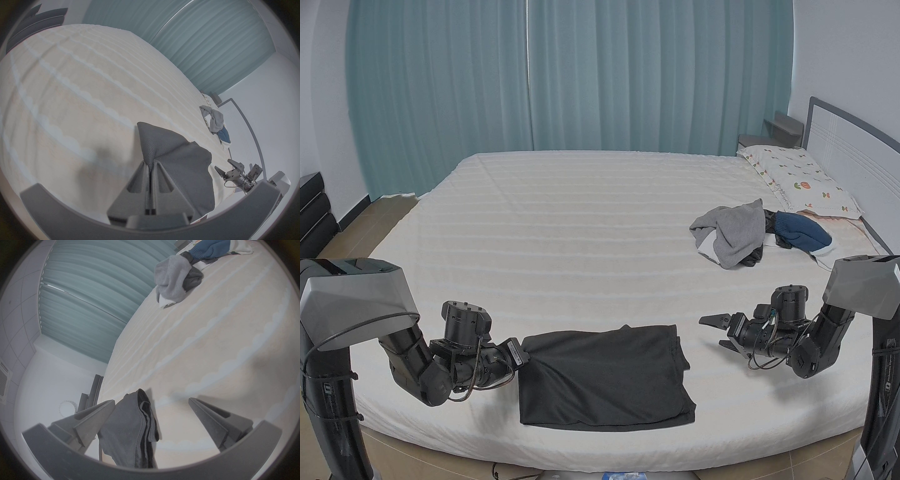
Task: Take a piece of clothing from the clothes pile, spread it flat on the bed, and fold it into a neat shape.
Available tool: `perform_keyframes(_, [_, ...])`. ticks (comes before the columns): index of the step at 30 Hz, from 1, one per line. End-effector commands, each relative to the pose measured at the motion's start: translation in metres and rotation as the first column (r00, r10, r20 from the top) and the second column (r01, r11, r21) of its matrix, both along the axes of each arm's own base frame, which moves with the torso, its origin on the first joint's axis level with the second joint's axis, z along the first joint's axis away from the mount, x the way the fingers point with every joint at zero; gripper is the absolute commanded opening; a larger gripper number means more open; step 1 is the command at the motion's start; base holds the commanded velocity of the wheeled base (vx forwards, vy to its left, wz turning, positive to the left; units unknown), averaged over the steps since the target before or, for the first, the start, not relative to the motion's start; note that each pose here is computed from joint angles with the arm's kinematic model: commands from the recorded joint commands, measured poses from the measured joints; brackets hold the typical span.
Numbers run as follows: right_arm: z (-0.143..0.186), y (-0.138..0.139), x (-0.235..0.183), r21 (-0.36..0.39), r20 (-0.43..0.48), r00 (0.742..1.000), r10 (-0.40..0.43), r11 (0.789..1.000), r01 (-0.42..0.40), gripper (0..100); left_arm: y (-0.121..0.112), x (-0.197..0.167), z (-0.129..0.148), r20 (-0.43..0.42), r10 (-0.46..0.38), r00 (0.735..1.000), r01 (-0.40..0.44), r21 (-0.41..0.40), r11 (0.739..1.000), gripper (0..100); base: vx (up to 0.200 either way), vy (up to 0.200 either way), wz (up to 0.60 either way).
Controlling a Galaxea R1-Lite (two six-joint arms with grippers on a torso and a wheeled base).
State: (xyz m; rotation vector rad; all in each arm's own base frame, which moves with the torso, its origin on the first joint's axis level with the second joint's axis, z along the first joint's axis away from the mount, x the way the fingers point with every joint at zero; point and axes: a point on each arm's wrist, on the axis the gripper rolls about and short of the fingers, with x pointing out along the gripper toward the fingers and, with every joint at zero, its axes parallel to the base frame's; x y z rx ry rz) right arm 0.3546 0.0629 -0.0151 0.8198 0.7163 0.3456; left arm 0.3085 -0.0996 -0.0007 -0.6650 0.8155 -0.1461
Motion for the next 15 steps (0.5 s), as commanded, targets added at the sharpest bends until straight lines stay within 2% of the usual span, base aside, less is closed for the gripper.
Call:
perform_keyframes(1, [-0.0002,0.0000,0.0001,-0.001,0.001,1.000,0.001,1.000,-0.001,100,0.0005,0.0000,-0.0004,-0.002,0.002,1.000,-0.002,0.000,1.000,0,0.000,0.200,0.00])
perform_keyframes(15, [0.0001,-0.0001,-0.0003,-0.001,0.001,1.000,0.001,1.000,-0.001,100,0.0025,0.0021,0.0010,0.006,0.010,1.000,-0.010,-0.002,1.000,0,0.000,0.200,0.00])
